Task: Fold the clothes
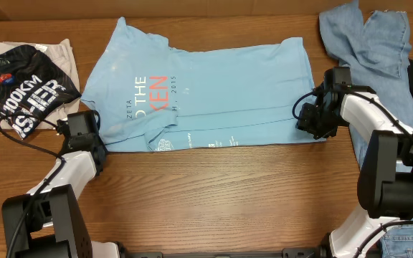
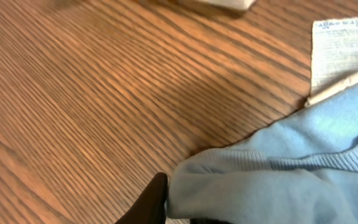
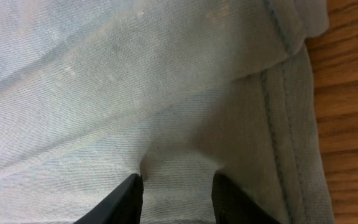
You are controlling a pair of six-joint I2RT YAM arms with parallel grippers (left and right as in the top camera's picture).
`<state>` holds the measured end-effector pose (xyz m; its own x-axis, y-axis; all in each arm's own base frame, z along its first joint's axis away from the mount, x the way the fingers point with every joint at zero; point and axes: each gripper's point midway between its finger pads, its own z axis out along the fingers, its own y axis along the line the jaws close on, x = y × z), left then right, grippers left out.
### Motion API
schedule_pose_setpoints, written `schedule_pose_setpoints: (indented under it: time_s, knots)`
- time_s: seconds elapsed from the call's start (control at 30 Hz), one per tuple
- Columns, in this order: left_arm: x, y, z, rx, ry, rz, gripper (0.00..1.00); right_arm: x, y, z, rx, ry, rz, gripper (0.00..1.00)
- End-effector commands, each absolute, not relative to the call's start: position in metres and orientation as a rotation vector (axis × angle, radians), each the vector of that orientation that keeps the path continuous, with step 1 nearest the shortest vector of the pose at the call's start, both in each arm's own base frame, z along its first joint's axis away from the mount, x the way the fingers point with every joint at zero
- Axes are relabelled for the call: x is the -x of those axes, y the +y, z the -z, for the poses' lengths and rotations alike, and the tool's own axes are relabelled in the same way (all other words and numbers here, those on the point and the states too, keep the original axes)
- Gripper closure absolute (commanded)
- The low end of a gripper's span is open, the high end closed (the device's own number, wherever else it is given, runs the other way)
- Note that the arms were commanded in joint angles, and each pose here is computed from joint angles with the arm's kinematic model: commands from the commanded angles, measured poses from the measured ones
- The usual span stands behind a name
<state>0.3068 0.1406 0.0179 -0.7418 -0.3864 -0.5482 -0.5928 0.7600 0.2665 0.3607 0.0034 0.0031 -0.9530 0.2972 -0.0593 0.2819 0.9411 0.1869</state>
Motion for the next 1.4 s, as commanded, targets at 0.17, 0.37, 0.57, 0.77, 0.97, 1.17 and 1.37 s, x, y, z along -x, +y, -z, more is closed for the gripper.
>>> schedule_pose_setpoints:
  time_s: [0.17,0.37,0.57,0.77,0.97,1.17,1.37]
  knots:
    - [-0.34,0.177,-0.078,0.554,2.325,-0.885,0.92,-0.347,-0.006,0.015,-0.487,3.075,-0.181,0.59]
    - [-0.356,0.185,-0.099,0.399,2.268,-0.982,0.91,-0.347,-0.006,0.015,-0.487,3.074,-0.181,0.59]
    - [-0.366,0.175,-0.095,0.284,2.302,-0.912,0.69,-0.348,-0.006,0.015,-0.487,3.071,-0.182,0.59]
    - [-0.367,0.174,-0.094,0.269,2.305,-0.91,0.66,-0.348,-0.006,0.015,-0.487,3.072,-0.182,0.59]
    - [-0.379,0.157,-0.099,0.207,2.309,-0.815,0.64,-0.348,-0.006,0.015,-0.487,3.072,-0.182,0.59]
    - [-0.396,0.088,-0.107,0.105,2.351,-0.437,0.65,-0.348,-0.006,0.015,-0.487,3.071,-0.182,0.59]
    - [-0.37,0.039,-0.083,0.093,2.537,-0.159,0.58,-0.347,-0.006,0.015,-0.487,3.076,-0.182,0.59]
